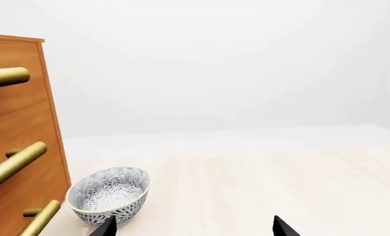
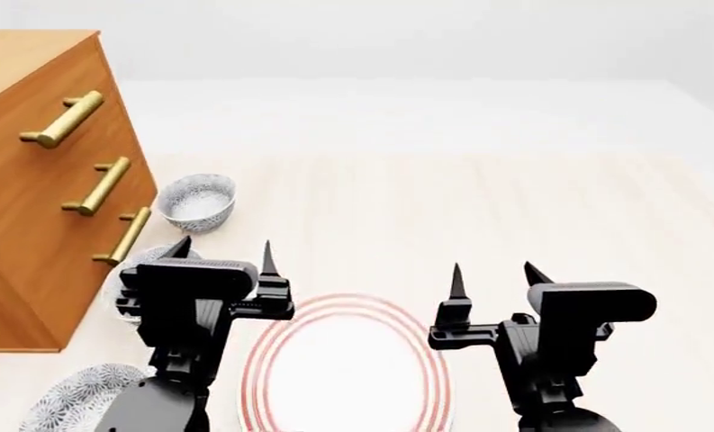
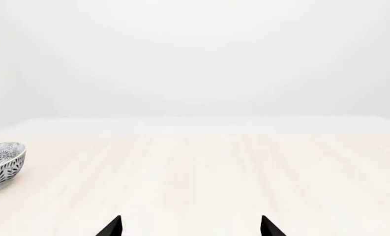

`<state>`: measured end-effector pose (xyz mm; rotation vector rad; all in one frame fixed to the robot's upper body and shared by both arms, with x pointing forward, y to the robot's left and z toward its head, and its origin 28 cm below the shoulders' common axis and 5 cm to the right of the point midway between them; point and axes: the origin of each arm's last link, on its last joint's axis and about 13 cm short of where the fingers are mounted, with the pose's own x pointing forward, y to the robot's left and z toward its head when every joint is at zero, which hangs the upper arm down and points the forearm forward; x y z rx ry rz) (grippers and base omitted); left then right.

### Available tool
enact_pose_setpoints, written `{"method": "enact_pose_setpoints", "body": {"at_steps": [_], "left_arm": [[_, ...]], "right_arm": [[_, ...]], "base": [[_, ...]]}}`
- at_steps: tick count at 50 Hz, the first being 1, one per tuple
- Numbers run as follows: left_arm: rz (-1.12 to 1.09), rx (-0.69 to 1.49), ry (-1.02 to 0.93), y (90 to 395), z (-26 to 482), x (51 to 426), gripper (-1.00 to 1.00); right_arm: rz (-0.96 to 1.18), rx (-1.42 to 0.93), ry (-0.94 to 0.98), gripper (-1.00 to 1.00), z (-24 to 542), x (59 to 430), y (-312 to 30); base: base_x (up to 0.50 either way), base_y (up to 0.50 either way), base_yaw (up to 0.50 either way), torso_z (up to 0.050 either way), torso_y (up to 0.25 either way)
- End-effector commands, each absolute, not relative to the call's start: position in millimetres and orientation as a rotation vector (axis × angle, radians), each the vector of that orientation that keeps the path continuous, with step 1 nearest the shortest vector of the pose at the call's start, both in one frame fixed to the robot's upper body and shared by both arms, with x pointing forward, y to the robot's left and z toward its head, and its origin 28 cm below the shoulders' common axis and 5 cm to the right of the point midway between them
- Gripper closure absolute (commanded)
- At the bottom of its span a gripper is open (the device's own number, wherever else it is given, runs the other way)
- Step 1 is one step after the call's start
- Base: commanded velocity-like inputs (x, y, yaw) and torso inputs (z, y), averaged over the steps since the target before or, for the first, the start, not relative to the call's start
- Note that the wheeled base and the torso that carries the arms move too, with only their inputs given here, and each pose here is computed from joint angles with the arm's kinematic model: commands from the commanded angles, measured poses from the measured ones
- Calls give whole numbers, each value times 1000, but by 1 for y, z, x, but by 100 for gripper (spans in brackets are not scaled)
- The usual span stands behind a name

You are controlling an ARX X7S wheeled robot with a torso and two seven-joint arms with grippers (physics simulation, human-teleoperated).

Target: Put the bowl in the middle on the plate.

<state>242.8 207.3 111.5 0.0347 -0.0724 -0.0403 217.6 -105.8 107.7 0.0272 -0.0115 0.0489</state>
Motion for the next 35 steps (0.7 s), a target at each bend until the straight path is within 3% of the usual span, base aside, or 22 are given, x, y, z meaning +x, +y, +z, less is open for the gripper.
{"method": "enact_pose_setpoints", "body": {"at_steps": [1, 12, 14, 15, 16, 17, 19, 25, 28, 35], "left_arm": [[-35, 32, -74, 208, 112, 243, -100], [-75, 1, 8, 207, 125, 241, -100], [-122, -39, 66, 208, 137, 241, -100], [-174, -192, 49, 213, 164, 248, -100], [-217, -213, 130, 212, 170, 248, -100], [-204, -134, 204, 212, 173, 246, -100], [-178, -21, 156, 214, 192, 253, -100], [-172, 41, 362, 220, 222, 283, -100], [-162, 54, 477, 223, 224, 294, -100], [-89, 208, 503, 225, 205, 316, -100]], "right_arm": [[68, 43, -30, -100, 108, 217, -106], [62, 38, -20, -100, 109, 219, -106], [59, 36, -20, -100, 110, 219, -107], [60, 37, -21, -100, 111, 219, -108], [60, 35, -21, -100, 111, 219, -108], [60, 35, -23, -100, 111, 219, -108], [60, 38, -24, -100, 111, 219, -109], [62, 49, -30, -100, 110, 218, -109], [69, 57, -31, -100, 108, 218, -110], [67, 68, -33, -100, 104, 218, -113]], "base": [[0, 0, 0, 0, 0], [0, 0, 0, 0, 0], [0, 0, 0, 0, 0], [0, 0, 0, 0, 0], [0, 0, 0, 0, 0], [0, 0, 0, 0, 0], [0, 0, 0, 0, 0], [0, 0, 0, 0, 0], [0, 0, 0, 0, 0], [0, 0, 0, 0, 0]]}}
